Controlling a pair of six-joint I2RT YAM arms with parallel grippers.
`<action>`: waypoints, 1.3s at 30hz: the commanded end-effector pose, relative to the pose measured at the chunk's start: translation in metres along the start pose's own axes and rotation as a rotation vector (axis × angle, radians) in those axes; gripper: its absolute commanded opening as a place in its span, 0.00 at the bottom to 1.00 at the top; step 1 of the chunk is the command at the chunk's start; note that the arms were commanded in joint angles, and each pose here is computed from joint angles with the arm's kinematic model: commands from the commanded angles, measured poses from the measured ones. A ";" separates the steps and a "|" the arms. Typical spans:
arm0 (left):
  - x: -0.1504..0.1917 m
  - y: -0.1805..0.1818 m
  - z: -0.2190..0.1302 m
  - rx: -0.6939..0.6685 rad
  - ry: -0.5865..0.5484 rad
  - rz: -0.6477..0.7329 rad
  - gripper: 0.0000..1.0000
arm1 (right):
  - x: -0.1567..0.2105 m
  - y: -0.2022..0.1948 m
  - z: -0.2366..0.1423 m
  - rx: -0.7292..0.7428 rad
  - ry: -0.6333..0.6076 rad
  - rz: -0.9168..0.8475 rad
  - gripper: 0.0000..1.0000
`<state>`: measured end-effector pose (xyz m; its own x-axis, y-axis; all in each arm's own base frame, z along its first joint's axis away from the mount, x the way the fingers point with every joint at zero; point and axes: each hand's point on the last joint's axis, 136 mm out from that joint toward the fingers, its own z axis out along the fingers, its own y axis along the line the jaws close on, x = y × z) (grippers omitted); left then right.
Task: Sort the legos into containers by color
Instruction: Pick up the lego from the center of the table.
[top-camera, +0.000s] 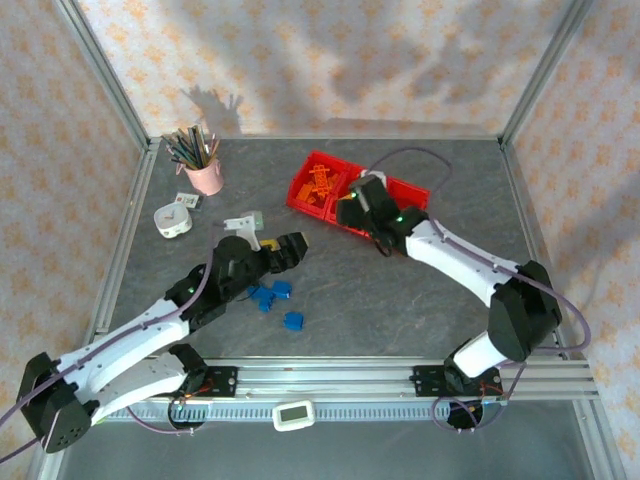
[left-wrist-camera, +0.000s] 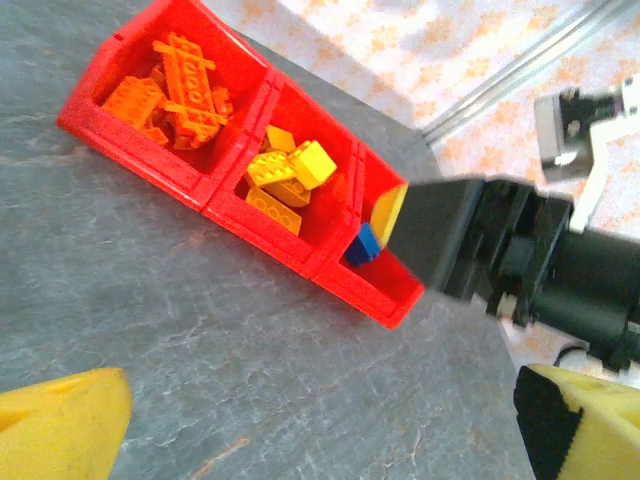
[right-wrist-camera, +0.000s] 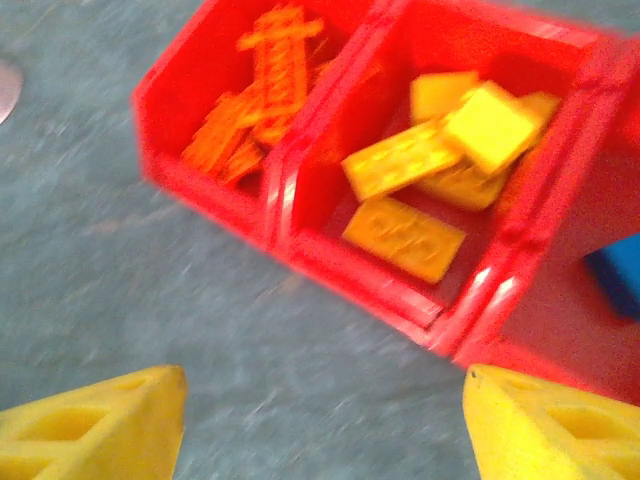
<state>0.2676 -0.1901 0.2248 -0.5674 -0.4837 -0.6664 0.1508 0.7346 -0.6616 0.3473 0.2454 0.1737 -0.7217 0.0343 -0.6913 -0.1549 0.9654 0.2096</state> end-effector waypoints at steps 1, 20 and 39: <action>0.007 0.028 -0.012 -0.108 -0.001 -0.016 0.99 | 0.038 0.019 -0.004 -0.047 0.089 -0.023 0.74; 0.005 0.086 -0.075 -0.292 -0.093 -0.135 0.99 | 0.165 0.139 0.026 -0.200 0.325 -0.245 0.84; 0.008 0.094 -0.075 -0.316 -0.104 -0.157 0.99 | 0.167 0.134 0.080 -0.157 0.328 -0.376 0.74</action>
<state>0.2152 -0.0952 0.1876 -0.4939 -0.6306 -0.5987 -0.1699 0.7452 -0.6448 0.2411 0.4000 0.0298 -0.7871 -0.4137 -0.4576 -0.5239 0.8399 0.1418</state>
